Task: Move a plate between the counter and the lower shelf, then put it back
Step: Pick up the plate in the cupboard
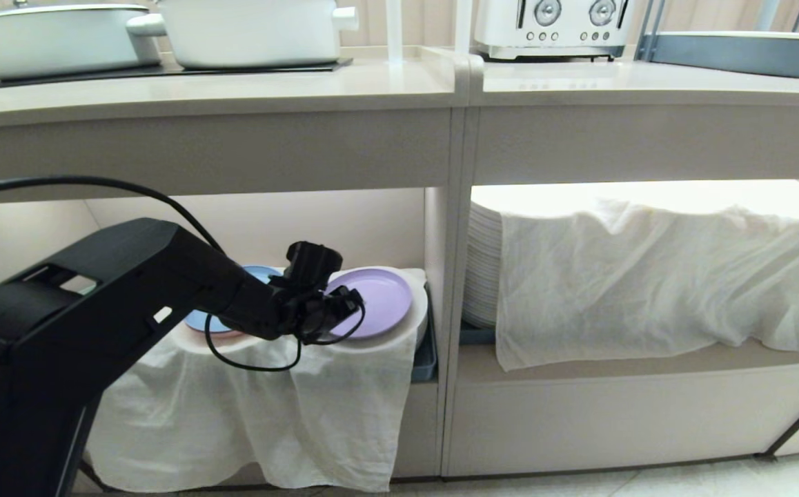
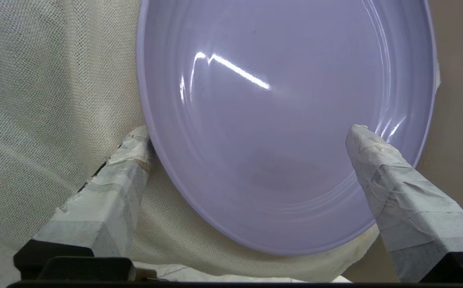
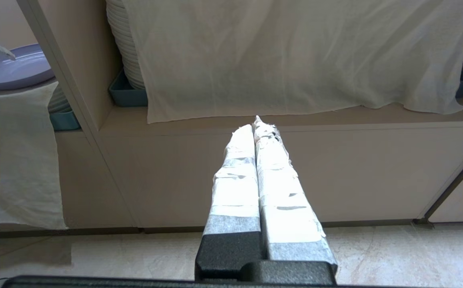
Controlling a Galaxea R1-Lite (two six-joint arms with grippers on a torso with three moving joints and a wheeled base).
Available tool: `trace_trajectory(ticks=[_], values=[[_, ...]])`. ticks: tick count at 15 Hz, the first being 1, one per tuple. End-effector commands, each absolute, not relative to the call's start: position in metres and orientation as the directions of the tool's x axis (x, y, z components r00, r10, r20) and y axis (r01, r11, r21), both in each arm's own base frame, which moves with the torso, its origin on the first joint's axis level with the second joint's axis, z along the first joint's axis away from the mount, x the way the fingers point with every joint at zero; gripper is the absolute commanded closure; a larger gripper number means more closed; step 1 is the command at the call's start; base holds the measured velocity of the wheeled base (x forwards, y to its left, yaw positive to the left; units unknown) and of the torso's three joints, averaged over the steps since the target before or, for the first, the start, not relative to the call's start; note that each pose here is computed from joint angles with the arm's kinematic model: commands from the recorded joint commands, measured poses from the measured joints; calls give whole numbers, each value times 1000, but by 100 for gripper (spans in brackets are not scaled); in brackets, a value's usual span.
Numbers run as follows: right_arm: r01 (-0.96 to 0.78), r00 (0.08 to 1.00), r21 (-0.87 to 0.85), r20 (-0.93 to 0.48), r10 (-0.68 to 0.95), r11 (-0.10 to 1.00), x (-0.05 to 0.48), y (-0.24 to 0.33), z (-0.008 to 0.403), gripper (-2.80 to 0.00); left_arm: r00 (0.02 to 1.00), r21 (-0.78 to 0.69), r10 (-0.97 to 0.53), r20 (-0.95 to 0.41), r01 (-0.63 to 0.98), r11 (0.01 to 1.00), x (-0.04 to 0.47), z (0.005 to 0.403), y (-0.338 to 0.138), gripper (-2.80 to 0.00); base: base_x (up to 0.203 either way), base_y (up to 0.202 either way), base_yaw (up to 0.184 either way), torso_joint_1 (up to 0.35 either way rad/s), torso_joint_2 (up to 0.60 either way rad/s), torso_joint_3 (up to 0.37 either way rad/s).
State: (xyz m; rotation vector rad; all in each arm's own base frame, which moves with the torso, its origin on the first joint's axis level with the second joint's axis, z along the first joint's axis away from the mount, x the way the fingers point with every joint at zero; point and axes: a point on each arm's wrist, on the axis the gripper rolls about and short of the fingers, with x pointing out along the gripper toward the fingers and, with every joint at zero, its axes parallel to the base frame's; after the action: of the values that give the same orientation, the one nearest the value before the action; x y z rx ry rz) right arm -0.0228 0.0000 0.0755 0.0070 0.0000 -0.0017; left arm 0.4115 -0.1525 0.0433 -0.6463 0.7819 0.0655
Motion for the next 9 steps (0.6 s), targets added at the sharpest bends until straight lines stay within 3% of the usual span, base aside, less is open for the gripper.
trace_trajectory(ticks=[1,9], values=[[2,1000,8,0,-2,1000,-23,0,75,0,720,-519,-175,-671,-288,805,411,44,-154,0,0,0,0,0,0,0],[2,1000,6,0,-2,1000,-23,0,75,0,736,-522,-166,-656,-284,804,415,49,-157,0,0,0,0,0,0,0]])
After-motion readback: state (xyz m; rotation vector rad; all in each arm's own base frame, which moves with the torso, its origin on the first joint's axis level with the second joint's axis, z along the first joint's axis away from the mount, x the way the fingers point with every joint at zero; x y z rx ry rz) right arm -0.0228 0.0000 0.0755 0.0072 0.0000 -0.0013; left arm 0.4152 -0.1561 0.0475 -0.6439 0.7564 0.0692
